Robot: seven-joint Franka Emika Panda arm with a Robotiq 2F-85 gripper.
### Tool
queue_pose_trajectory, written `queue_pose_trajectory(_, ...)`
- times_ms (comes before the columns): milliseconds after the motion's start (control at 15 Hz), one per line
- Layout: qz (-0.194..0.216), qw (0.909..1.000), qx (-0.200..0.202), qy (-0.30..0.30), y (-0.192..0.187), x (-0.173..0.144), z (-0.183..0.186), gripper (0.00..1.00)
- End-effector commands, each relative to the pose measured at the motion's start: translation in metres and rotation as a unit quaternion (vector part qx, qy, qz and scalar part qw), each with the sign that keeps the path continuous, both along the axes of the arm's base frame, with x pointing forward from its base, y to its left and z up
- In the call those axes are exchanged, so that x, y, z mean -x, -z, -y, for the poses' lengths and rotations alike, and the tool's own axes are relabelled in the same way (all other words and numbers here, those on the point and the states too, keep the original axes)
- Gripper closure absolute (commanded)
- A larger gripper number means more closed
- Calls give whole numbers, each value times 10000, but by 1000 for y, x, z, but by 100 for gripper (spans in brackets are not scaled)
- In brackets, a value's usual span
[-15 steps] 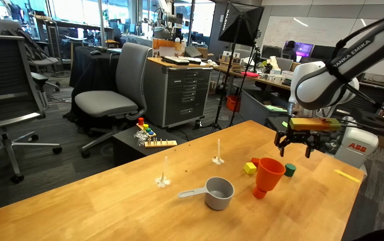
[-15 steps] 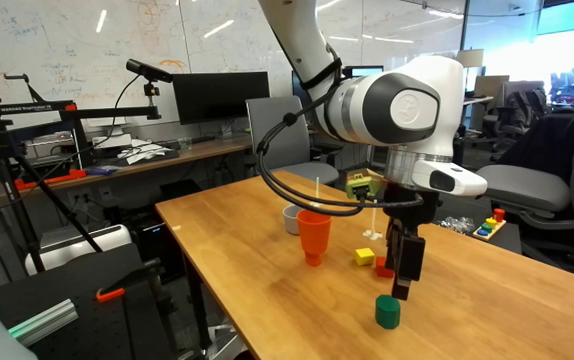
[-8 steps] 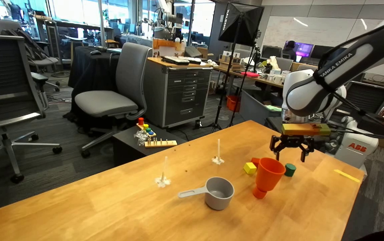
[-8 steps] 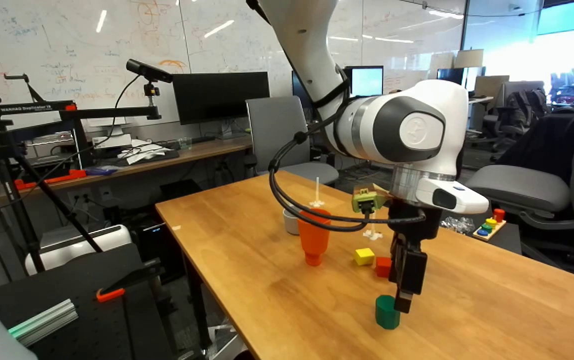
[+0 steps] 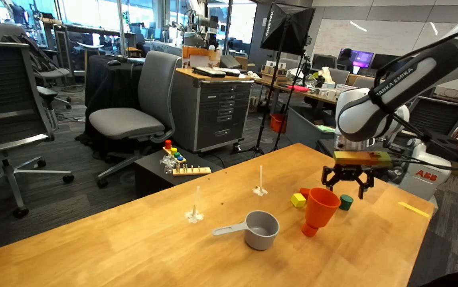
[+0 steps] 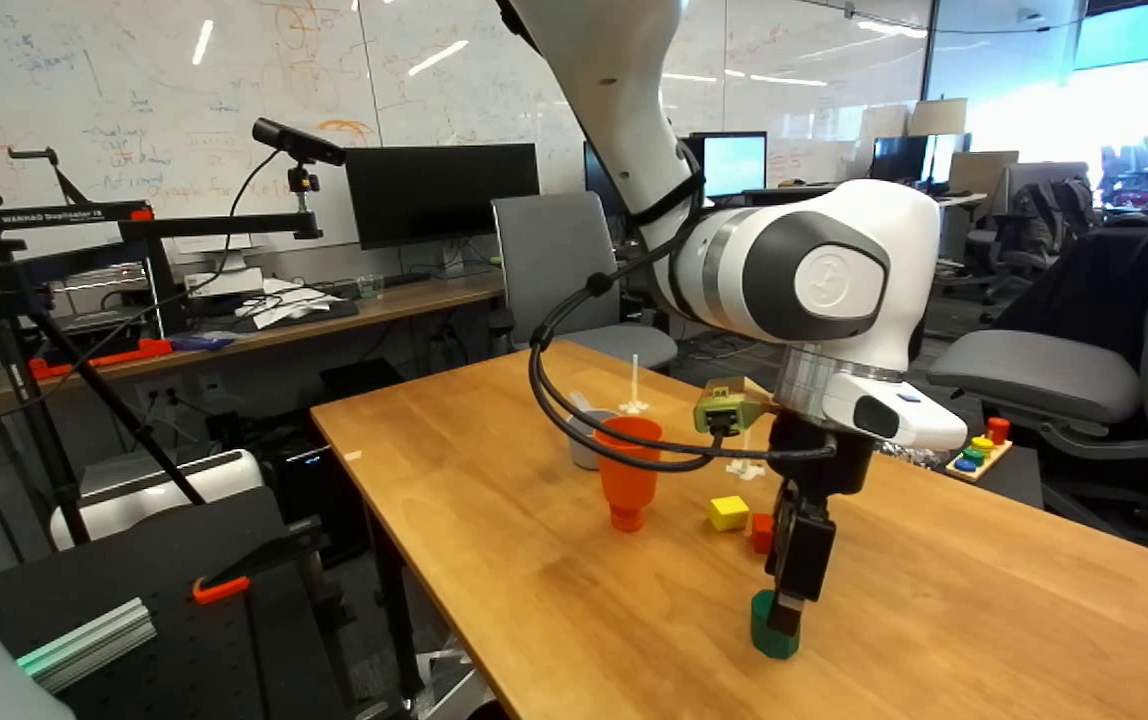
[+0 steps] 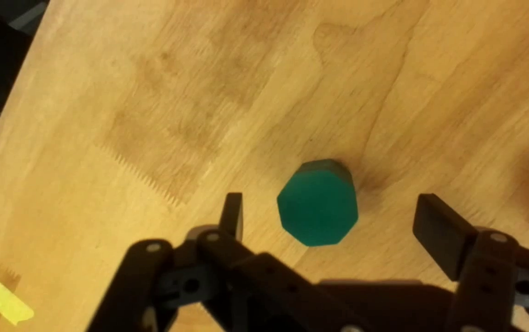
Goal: Put the blocks in the gray pot one at a time
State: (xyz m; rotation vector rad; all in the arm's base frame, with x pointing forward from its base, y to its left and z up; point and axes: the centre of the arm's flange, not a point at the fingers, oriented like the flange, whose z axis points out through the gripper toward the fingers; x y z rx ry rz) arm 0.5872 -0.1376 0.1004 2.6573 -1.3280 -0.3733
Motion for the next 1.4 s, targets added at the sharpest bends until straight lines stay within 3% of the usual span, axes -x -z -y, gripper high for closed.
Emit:
queue_pose_trajectory(0, 30, 9996, -72, 261, -13, 6, 7, 34)
queue_pose_trajectory(400, 97, 9984, -229, 500, -16, 18, 40, 82)
queue_pose_trajectory(667, 271, 9951, -471, 823, -28, 25, 67, 82)
queue_pose_trajectory(933, 706, 9920, -654, 818, -81, 31, 71, 82)
queue_pose_trajectory(1333, 1556, 9851, -688, -245, -192, 0, -16, 82)
